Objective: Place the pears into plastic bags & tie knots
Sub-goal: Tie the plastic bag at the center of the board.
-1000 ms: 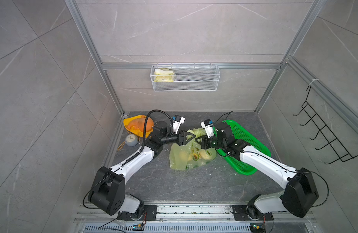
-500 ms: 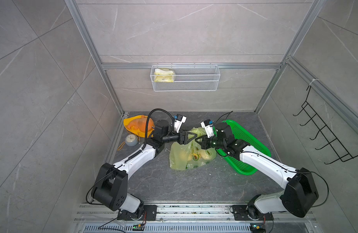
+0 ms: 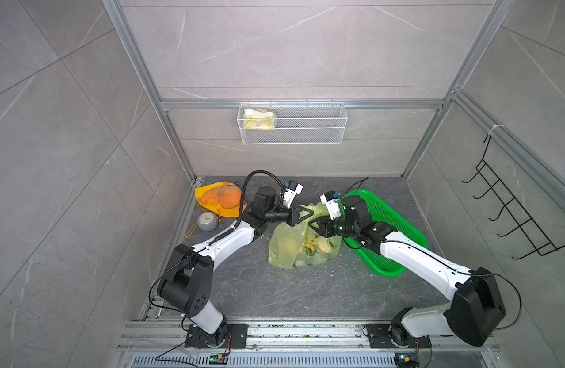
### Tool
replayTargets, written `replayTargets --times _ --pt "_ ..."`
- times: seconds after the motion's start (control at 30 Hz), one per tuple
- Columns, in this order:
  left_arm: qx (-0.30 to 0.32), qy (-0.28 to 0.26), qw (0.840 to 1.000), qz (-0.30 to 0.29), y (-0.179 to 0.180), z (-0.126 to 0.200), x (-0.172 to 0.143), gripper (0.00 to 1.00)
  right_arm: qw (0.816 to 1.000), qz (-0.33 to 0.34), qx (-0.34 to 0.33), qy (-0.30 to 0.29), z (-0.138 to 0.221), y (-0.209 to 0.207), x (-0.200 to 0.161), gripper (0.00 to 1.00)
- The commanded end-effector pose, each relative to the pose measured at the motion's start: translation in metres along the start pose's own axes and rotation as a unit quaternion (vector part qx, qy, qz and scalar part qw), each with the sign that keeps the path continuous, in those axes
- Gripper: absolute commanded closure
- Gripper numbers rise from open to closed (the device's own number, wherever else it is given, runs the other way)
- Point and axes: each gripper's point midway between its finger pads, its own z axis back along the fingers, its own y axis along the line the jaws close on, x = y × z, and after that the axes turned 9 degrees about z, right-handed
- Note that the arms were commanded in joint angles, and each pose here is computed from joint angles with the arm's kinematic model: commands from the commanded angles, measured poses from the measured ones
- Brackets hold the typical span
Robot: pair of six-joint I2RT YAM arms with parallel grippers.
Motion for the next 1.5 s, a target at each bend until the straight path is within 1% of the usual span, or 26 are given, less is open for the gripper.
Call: replayTargets --times 0.0,0.1,0.2,0.27,0.33,0.47,0.6,1.07,1.47 --pt "0.025 -0.065 0.996 -0.05 -0.016 0.018 0.02 1.0 0.998 -0.037 0.004 -0.041 0.045 0.014 0.016 0.32" --pt "0.049 -0.108 0.99 -0.07 -0.018 0.029 0.025 1.0 0.992 -0.103 0.038 -0.055 0.066 0.031 0.022 0.24" --pt "0.06 -0.136 0.986 -0.081 -0.017 0.037 0.026 1.0 0.978 -0.18 0.078 -0.074 0.072 0.042 0.026 0.19" --pt "0.062 -0.14 0.985 -0.081 -0.016 0.038 0.025 1.0 0.966 -0.218 0.11 -0.087 0.071 0.051 0.03 0.18" --pt "0.061 -0.142 0.985 -0.082 -0.017 0.038 0.025 1.0 0.955 -0.252 0.131 -0.087 0.064 0.059 0.03 0.16" --pt "0.054 -0.141 0.985 -0.086 -0.02 0.037 0.024 1.0 0.94 -0.285 0.16 -0.093 0.047 0.069 0.033 0.15" --pt "0.045 -0.138 0.985 -0.088 -0.025 0.035 0.023 1.0 0.933 -0.299 0.17 -0.109 0.033 0.069 0.039 0.15" --pt "0.03 -0.13 0.987 -0.093 -0.034 0.035 0.016 1.0 0.932 -0.31 0.136 -0.126 -0.001 0.049 0.05 0.15" --pt "0.018 -0.118 0.988 -0.095 -0.039 0.035 0.01 1.0 0.929 -0.315 0.123 -0.148 -0.002 0.035 0.065 0.15"
